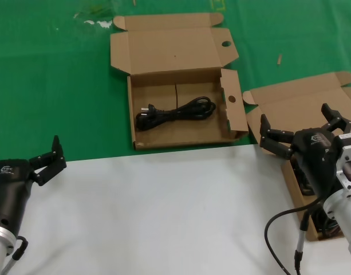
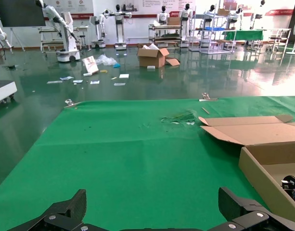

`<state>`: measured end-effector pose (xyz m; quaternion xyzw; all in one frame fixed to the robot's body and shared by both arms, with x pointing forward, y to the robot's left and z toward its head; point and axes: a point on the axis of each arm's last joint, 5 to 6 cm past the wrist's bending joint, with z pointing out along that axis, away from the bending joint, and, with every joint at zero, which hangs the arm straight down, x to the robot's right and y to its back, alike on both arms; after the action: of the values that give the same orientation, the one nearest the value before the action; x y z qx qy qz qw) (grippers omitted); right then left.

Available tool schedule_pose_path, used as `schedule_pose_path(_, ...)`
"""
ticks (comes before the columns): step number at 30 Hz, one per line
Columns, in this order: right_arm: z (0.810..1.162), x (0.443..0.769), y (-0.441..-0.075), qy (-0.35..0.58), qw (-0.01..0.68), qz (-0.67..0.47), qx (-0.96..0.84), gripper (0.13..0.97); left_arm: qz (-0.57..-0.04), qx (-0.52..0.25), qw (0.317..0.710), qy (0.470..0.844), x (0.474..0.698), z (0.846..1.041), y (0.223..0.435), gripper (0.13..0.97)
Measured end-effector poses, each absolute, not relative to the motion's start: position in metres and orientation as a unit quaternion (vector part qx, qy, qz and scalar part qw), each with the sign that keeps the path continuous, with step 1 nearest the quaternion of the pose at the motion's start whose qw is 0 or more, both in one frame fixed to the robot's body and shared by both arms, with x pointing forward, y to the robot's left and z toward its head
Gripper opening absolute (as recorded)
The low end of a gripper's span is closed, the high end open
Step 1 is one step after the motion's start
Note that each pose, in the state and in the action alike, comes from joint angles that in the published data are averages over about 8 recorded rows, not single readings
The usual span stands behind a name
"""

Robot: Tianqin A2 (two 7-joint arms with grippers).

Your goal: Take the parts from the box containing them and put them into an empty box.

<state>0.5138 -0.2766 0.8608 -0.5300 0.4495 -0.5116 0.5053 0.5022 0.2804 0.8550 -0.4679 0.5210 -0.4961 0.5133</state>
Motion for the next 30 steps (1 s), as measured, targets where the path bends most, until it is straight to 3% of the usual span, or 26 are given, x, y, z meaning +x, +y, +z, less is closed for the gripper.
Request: schedule_pose_path(30,0.8608,0.5138,-0.2766,0.450,0.505,-0.512,-0.530,0.966,-0.496,-0.468,0.513,0.521,0.5022,0.8550,0.2804,0.966)
